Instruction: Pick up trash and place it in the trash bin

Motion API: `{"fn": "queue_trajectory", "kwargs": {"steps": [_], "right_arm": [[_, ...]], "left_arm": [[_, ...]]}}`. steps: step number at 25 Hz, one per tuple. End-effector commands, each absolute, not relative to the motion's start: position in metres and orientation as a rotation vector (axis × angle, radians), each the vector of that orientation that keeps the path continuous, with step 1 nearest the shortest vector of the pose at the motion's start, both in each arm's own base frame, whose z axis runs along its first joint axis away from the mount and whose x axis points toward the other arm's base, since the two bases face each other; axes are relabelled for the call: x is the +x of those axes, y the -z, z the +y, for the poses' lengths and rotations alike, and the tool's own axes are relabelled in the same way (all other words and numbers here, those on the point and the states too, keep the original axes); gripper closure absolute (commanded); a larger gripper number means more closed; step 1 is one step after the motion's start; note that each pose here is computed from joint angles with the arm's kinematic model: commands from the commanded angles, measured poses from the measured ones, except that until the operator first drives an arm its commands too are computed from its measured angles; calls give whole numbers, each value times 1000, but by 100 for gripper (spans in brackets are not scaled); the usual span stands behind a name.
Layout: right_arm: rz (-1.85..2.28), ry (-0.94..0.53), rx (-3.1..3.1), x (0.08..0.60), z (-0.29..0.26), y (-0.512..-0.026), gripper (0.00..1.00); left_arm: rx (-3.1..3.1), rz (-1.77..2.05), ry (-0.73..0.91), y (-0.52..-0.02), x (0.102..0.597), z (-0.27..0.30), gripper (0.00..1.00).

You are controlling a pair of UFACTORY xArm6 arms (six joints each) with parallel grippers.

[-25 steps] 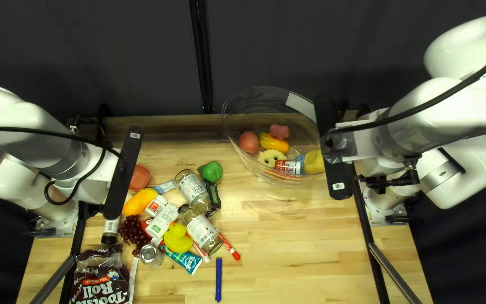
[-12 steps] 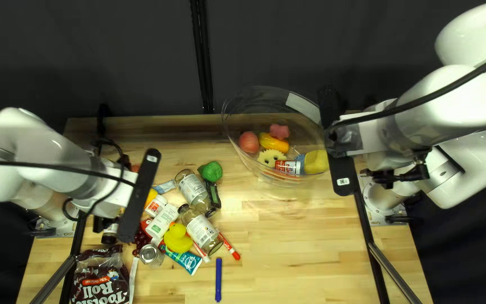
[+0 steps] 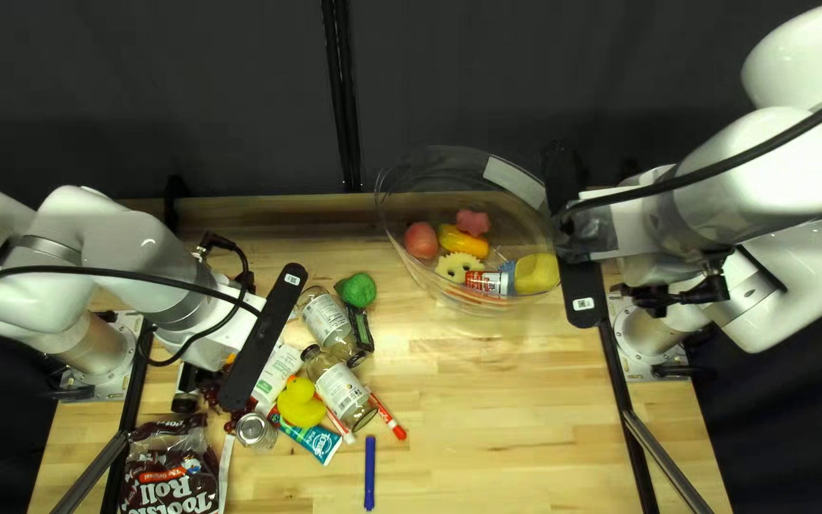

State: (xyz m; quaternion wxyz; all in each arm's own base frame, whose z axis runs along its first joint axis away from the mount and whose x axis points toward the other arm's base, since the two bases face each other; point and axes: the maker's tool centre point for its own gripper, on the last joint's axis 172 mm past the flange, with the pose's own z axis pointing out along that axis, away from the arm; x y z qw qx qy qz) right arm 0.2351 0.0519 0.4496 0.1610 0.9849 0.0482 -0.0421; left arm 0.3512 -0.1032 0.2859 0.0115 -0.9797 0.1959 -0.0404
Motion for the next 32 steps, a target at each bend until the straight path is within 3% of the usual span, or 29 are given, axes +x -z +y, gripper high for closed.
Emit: {"fn": "queue_trajectory", "kwargs": {"steps": [1, 5, 15, 20, 32], "right_arm": [[138, 120, 2812, 235, 52, -450, 0], [138, 120, 2812, 235, 52, -450, 0], [138, 120, 2812, 235, 52, -450, 0], [138, 120, 2812, 235, 52, -450, 0], [138, 120, 2812, 235, 52, -450, 0]], "left_arm": [[-3056, 611, 126, -286, 351, -103, 0], [-3059, 636, 123, -285, 351, -106, 0], [-2904, 1316, 216, -237, 412, -138, 0], [-2950, 1360, 207, -208, 427, -132, 0], [-2977, 1348, 193, -211, 427, -130, 0]]}}
